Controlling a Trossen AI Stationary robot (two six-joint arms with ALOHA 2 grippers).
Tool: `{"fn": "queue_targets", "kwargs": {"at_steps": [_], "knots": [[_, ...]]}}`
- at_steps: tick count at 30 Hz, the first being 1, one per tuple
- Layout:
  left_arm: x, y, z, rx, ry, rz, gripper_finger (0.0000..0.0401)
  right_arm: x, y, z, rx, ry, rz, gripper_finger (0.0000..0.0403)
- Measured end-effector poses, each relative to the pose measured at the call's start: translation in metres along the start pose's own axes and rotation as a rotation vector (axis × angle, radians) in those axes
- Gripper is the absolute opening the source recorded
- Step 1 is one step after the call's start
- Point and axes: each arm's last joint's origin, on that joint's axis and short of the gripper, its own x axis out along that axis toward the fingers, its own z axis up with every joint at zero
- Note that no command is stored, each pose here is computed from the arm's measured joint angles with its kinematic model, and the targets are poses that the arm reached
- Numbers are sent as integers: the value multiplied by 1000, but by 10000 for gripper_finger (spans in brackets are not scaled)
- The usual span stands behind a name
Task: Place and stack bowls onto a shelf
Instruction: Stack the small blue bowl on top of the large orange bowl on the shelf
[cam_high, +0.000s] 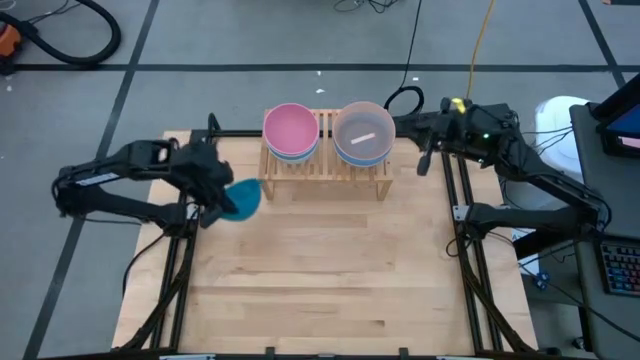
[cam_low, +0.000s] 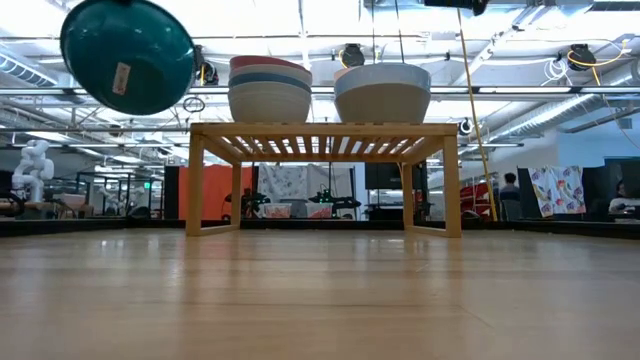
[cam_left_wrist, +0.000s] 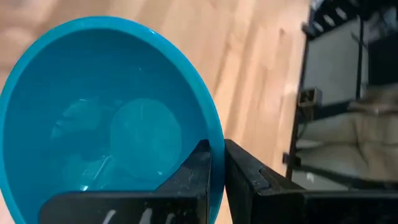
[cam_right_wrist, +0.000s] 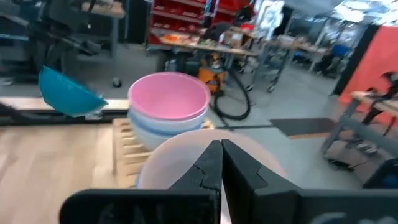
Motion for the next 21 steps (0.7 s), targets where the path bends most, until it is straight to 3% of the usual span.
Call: {"fn": "queue_targets", "kwargs": {"at_steps": [9, 14, 21], "knots": [[50, -25, 22, 111, 96, -62, 25, 32, 35, -11, -38, 119, 201, 0], [77, -43, 38, 148, 39, -129, 25, 49, 63, -21, -152, 174, 376, 0], [107, -68, 57, 167, -82, -246, 25, 64, 95, -29, -158, 219, 543, 0]]}}
